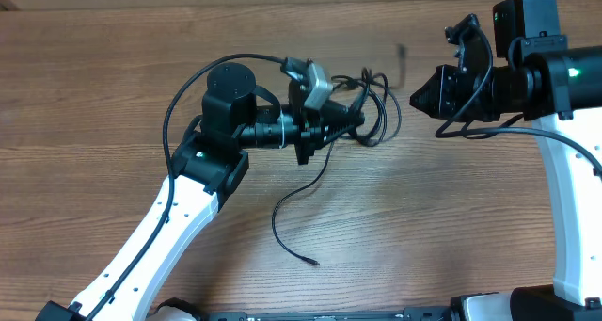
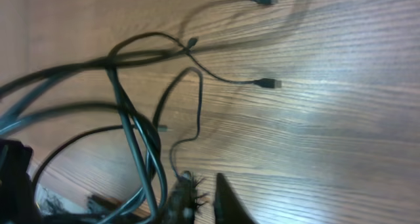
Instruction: Untangle cables
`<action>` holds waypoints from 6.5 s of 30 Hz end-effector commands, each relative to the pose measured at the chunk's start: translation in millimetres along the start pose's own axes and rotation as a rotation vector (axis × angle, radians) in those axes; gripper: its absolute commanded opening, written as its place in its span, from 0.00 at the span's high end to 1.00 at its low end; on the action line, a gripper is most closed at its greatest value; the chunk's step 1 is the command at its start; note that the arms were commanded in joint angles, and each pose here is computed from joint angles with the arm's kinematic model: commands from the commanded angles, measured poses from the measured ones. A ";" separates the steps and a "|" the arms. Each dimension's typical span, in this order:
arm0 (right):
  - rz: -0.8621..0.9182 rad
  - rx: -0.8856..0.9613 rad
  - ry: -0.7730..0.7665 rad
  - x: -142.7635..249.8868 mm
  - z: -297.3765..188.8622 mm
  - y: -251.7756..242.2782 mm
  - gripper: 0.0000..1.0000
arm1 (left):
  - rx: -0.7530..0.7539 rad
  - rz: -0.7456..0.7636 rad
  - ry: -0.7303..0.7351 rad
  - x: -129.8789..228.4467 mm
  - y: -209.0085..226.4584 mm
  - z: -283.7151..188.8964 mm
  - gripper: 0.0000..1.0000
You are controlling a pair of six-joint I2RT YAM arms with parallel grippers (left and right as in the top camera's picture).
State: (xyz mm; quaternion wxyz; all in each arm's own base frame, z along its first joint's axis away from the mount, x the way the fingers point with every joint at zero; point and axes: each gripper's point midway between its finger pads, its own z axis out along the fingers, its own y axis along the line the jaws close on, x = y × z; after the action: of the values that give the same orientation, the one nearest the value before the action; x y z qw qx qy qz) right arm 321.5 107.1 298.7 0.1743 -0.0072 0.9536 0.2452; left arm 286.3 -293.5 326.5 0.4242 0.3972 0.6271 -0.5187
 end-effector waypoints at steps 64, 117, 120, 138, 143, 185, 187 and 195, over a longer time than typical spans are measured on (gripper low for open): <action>-0.279 -0.323 0.063 28.7 -14.5 66.1 0.96 | -0.099 0.063 -0.112 -32.8 11.7 -2.6 0.96; -0.153 -0.024 0.038 16.7 -5.5 17.6 0.43 | 0.045 0.325 -0.055 -18.0 -12.1 -2.5 0.96; -0.191 -0.077 0.042 18.2 -5.9 26.5 0.44 | 0.046 0.339 -0.070 -22.5 -13.4 -2.8 0.96; -0.220 -0.294 0.028 16.7 -12.6 63.6 0.60 | 0.062 0.302 -0.243 -73.5 -30.1 -11.6 0.96; -0.230 -0.376 0.023 16.5 -17.3 77.1 0.65 | 0.059 0.291 -0.242 -73.3 -29.3 -11.5 0.96; -0.289 -0.691 0.054 32.0 -44.6 121.2 0.80 | -0.024 0.205 -0.288 -83.2 -14.6 -13.4 0.96; -0.289 -0.691 0.054 31.8 -44.6 121.2 0.81 | -0.036 0.195 -0.287 -82.7 -12.0 -13.2 0.96; -0.311 -0.692 0.031 27.3 -44.6 122.2 0.96 | -0.121 0.084 -0.244 -68.0 10.1 -10.6 0.96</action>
State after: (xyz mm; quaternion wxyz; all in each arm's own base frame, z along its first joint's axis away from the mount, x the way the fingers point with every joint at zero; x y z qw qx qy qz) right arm 275.0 192.1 366.7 0.1613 -0.1925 0.8214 0.5120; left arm 306.3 -290.2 386.3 0.5306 0.3560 0.5680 -0.5188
